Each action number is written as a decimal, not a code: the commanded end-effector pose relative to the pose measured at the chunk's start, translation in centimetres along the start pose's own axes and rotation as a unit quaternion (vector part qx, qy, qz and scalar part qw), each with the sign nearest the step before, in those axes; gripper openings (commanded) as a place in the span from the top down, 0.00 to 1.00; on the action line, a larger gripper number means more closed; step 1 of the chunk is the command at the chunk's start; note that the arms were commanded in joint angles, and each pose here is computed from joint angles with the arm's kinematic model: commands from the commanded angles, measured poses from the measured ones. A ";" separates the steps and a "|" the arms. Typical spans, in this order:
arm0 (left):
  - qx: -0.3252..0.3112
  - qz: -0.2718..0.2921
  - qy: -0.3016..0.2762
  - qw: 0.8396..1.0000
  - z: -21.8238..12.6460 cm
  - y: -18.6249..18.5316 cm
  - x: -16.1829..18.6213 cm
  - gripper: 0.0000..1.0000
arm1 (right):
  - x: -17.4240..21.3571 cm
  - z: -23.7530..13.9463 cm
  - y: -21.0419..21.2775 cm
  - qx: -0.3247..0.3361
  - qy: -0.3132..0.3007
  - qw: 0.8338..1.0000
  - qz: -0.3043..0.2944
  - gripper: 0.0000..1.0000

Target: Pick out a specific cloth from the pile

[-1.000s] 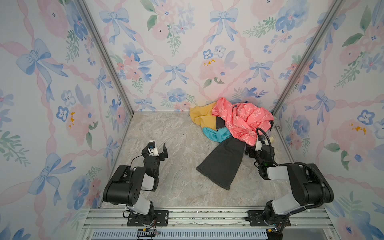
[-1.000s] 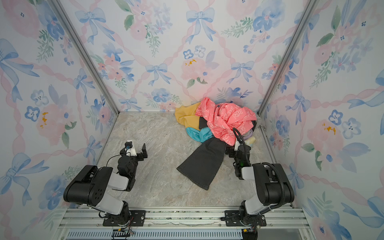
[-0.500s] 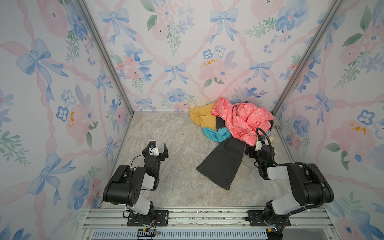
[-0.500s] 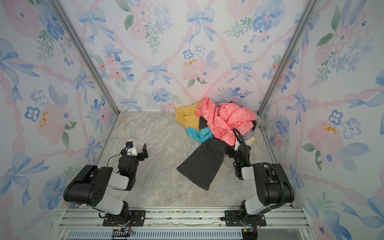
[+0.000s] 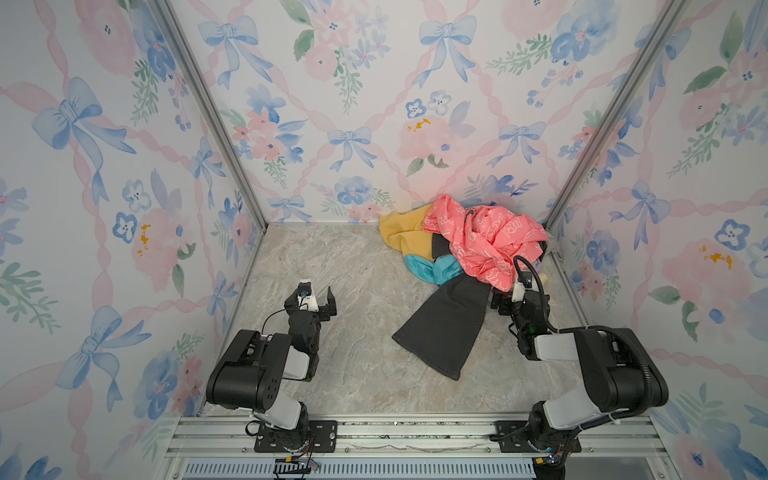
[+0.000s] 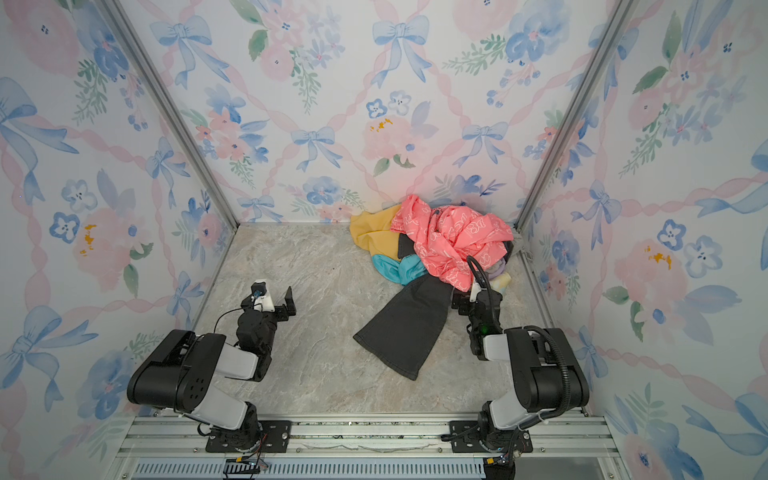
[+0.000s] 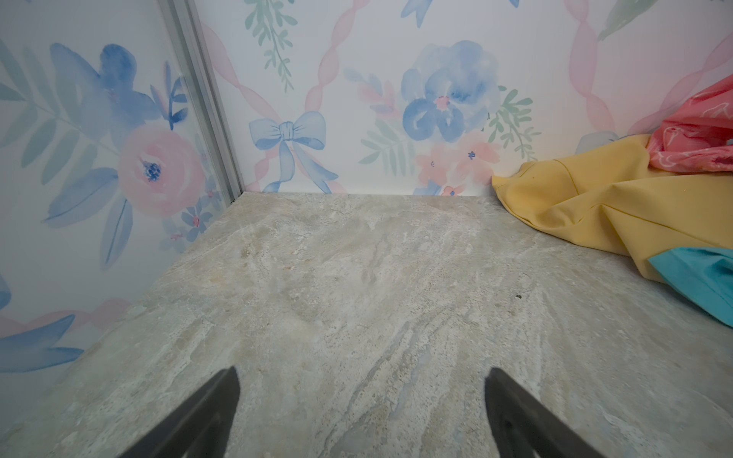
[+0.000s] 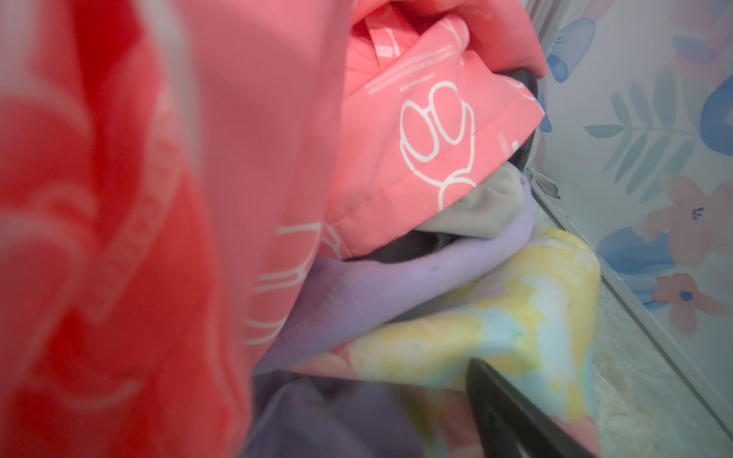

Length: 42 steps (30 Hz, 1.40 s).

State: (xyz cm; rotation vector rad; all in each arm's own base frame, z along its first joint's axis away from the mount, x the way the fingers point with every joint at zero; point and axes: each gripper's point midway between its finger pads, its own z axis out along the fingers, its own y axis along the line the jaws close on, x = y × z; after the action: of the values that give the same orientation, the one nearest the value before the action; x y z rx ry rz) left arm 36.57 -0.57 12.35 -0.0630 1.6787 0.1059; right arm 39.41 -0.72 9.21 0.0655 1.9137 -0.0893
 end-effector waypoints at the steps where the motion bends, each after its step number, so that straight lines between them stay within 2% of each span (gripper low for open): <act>1: -0.007 -0.002 -0.009 1.000 -0.2 0.1 -0.5 0.02 | -0.9 -0.6 -0.8 0.011 -0.026 0.999 0.020 0.03; 10: -0.007 0.000 -0.016 1.000 -0.6 0.0 -0.8 0.02 | -1.5 -2.1 -2.3 0.036 -0.055 0.997 0.046 0.03; 14: -0.015 0.005 -0.012 1.000 -0.2 -0.1 -1.5 0.02 | -2.3 -3.0 -3.5 0.057 -0.048 0.996 0.058 0.03; 21: -0.024 0.028 0.054 0.998 2.2 -1.6 -2.5 0.02 | -2.3 -5.0 -4.8 0.091 -0.030 0.993 0.066 0.03; 26: -0.002 -0.024 0.051 0.998 2.8 -3.3 -5.4 0.02 | -3.6 -6.6 -5.2 0.102 -0.031 0.992 0.069 0.03; 31: 0.031 -0.045 0.040 0.998 2.3 -5.7 -7.9 0.02 | -5.2 -8.7 -5.5 0.103 -0.035 0.991 0.076 0.03; 42: 0.104 -0.100 0.044 0.988 1.4 -9.8 -10.2 0.02 | -7.1 -12.3 -6.8 0.148 0.064 0.980 0.112 0.03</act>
State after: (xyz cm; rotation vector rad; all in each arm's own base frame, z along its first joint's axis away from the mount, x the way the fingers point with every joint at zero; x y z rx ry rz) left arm 40.18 -9.44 21.03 -0.0686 1.7544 -0.1502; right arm 31.83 -5.79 21.41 0.4255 1.8771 -0.1763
